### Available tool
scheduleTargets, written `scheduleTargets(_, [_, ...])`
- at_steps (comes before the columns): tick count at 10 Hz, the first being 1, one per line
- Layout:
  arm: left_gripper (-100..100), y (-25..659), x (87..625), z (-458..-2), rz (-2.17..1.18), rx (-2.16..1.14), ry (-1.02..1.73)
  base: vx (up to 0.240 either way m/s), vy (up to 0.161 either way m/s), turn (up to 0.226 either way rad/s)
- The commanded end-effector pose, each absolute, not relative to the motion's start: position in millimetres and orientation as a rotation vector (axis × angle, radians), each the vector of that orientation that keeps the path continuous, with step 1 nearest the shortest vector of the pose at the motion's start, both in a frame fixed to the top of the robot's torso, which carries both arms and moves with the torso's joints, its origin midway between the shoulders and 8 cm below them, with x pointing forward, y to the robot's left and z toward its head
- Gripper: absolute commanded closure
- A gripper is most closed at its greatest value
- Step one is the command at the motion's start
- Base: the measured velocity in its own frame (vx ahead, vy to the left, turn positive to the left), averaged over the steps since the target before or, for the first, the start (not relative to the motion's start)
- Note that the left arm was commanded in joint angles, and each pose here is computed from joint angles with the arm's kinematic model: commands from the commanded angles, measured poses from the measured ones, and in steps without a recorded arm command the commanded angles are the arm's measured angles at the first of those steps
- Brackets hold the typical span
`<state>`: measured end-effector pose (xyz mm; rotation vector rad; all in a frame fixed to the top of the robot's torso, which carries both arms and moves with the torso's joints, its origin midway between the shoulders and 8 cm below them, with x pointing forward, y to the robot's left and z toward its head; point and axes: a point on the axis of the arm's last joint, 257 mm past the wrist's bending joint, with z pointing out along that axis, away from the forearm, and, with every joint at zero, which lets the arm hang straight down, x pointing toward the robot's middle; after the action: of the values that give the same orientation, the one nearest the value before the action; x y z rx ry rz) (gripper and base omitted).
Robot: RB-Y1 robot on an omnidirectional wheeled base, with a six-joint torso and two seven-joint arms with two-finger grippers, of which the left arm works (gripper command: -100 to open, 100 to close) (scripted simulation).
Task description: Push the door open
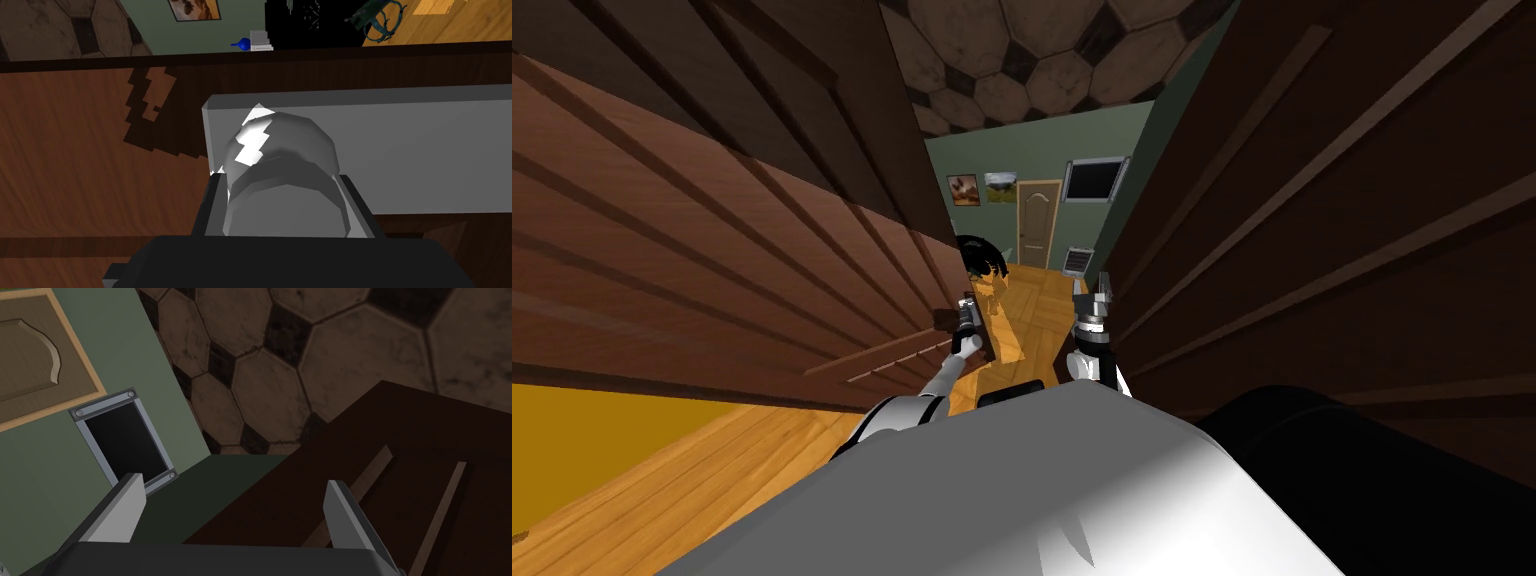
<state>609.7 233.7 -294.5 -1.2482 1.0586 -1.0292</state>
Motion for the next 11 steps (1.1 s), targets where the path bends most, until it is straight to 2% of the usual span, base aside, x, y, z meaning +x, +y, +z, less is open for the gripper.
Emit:
scheduleTargets(1, [100,254,611,-286,-0.988,-1.248,1.008,0.113,0.014,-0.080])
scheduleTargets(11, [100,287,599,-289,-0.863,-1.355,0.866,0.082,0.010,-0.052])
